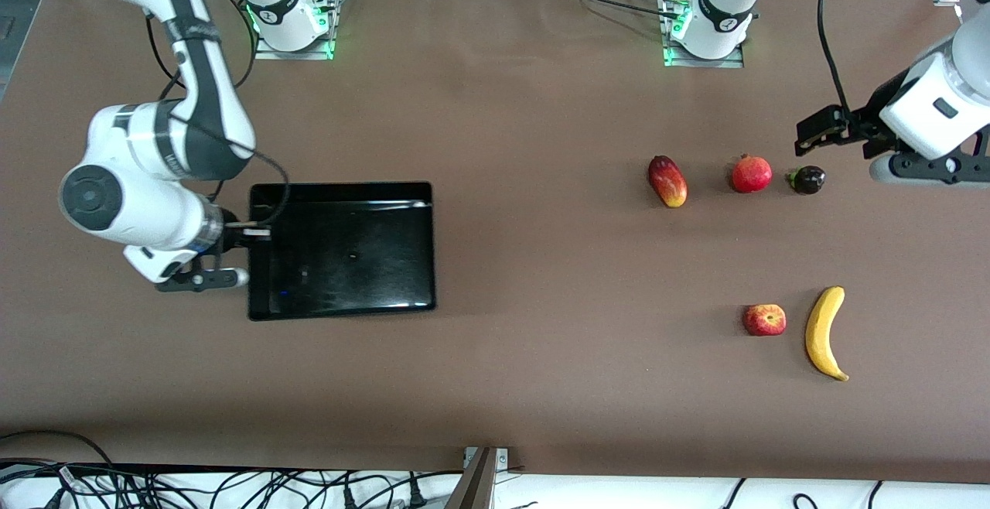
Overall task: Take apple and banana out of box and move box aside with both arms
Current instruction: 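Drag the tray with the right gripper while the left gripper withdraws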
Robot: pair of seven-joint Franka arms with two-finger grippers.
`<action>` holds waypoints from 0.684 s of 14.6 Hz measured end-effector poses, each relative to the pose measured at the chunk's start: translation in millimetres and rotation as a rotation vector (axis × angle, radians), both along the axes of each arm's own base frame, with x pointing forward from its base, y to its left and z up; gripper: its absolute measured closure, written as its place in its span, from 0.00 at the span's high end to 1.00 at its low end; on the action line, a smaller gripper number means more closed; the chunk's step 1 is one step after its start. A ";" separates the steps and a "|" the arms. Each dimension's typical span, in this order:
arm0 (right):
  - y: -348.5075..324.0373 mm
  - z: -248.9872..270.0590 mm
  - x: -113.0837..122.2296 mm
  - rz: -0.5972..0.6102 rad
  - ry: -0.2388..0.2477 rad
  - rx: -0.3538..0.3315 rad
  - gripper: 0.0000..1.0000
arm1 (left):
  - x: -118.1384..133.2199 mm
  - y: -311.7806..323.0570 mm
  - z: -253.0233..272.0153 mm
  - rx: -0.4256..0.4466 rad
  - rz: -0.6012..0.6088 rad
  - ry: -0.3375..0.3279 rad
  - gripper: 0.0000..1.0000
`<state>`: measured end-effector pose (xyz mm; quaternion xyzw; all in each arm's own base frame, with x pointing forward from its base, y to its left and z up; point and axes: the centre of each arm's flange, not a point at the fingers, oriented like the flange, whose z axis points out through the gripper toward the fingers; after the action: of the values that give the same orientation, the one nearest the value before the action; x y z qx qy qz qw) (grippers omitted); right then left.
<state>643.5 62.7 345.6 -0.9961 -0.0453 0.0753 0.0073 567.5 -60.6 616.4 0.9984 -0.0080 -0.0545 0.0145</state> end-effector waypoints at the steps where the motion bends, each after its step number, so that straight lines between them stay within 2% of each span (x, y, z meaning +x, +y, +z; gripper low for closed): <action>1: -25.3 -13.7 -3.4 0.007 0.002 0.011 0.05 | -6.1 0.9 3.9 0.002 -0.002 -0.003 1.00; 5: -106.9 -67.9 -23.8 0.001 -0.031 0.016 0.05 | -24.5 11.2 17.0 0.005 -0.019 -0.007 1.00; 9: -118.4 -89.1 -38.6 -0.038 -0.015 0.036 0.05 | -29.5 12.2 18.7 0.005 -0.023 -0.003 1.00; 10: -119.2 -91.4 -40.5 -0.040 -0.009 0.037 0.11 | -29.5 11.9 17.5 0.005 -0.024 0.000 1.00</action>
<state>603.0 -56.5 254.3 -0.9968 -0.0267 0.0697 0.0269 538.0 -48.7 633.8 0.9982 -0.0197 -0.0547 0.0111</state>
